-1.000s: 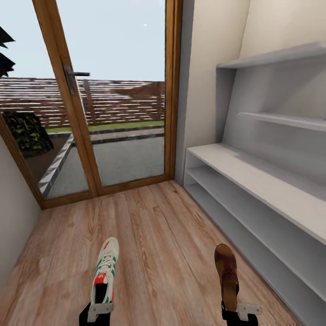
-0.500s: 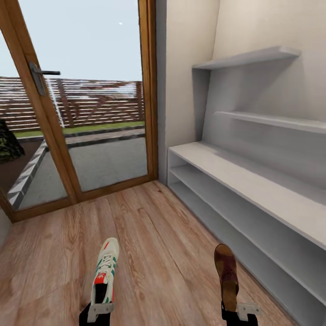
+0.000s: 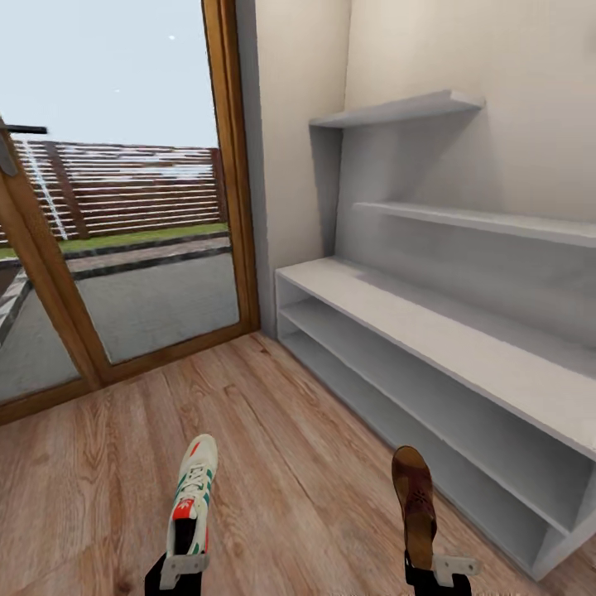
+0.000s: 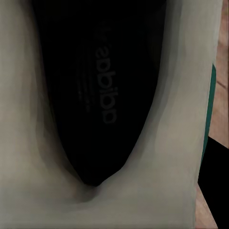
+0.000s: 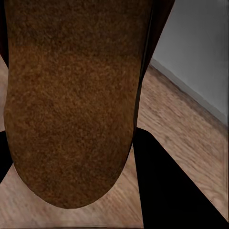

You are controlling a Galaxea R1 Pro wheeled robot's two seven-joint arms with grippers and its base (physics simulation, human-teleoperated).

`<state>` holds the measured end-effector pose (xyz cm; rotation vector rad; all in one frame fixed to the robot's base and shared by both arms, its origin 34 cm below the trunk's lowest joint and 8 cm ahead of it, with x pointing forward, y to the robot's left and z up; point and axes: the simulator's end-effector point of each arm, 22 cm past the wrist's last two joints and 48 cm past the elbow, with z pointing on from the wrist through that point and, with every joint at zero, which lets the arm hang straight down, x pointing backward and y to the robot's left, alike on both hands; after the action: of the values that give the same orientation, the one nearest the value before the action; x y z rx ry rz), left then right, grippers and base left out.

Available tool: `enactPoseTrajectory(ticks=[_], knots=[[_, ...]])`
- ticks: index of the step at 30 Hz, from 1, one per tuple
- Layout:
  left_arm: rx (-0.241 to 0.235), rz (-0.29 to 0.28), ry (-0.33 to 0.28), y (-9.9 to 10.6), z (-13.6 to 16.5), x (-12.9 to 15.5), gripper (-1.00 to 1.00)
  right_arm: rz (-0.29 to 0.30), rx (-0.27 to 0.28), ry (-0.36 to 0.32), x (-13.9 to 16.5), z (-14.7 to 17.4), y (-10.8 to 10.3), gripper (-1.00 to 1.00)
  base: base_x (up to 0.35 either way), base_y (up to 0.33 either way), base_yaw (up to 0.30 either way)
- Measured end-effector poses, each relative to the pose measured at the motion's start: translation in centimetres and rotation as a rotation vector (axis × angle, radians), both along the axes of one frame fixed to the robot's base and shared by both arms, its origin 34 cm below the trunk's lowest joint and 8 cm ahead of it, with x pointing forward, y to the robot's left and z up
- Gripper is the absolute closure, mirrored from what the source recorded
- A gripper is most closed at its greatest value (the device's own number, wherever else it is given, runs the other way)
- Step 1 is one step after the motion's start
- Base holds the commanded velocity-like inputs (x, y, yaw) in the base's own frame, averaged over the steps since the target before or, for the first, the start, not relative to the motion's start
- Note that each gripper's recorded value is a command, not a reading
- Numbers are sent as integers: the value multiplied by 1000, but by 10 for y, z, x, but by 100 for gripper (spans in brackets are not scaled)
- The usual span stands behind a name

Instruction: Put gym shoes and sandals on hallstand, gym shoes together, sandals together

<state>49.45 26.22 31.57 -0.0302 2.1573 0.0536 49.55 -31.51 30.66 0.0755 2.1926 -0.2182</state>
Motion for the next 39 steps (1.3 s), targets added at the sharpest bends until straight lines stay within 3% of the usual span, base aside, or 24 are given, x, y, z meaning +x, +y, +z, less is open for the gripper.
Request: enactPoseTrajectory(ticks=[39], knots=[[2,1,-2,2,1,0,100,1,0,0,0,0,0,100,-26,300,-268]])
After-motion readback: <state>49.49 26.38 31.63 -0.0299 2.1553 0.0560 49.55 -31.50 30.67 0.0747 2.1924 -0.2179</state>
